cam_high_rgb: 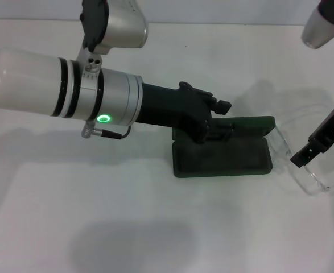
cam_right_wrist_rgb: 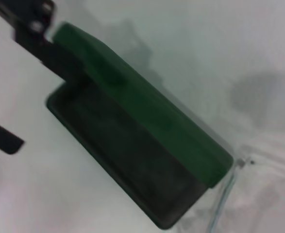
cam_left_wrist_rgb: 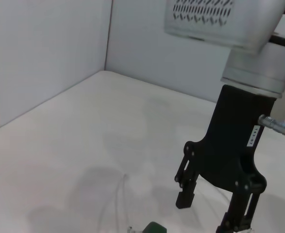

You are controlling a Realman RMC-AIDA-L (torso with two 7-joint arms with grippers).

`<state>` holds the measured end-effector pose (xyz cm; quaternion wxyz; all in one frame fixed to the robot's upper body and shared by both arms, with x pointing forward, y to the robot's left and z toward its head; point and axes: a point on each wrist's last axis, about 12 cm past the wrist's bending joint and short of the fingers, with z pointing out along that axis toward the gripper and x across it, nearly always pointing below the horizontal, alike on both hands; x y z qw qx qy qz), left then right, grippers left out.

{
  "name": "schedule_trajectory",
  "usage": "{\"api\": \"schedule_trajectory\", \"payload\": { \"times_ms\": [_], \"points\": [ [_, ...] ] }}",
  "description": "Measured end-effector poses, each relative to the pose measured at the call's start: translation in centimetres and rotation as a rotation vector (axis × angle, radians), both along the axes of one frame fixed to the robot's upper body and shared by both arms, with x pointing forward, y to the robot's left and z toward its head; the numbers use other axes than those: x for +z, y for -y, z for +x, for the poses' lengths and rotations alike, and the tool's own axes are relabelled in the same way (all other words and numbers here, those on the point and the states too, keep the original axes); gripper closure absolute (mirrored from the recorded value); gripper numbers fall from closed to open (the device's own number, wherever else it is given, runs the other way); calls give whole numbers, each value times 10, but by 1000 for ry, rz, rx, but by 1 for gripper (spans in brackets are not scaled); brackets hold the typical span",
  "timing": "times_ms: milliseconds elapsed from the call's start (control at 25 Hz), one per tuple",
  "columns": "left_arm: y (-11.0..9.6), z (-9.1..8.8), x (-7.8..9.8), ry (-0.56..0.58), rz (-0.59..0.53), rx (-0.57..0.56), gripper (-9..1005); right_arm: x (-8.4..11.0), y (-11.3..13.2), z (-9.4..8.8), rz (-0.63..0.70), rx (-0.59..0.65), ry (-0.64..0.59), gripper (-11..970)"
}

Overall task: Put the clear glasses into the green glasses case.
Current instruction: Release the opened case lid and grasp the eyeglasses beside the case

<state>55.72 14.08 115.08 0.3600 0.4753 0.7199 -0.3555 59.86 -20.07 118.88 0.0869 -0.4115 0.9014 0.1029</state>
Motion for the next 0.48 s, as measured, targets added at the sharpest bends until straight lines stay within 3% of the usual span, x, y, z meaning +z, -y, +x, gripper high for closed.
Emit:
{"api": "schedule_trajectory", "payload": {
  "times_ms": [480],
  "points": [
    [0,1,-1,16,6,-11,505,-14,-8,2,-15,-22,0,331]
  ]
}}
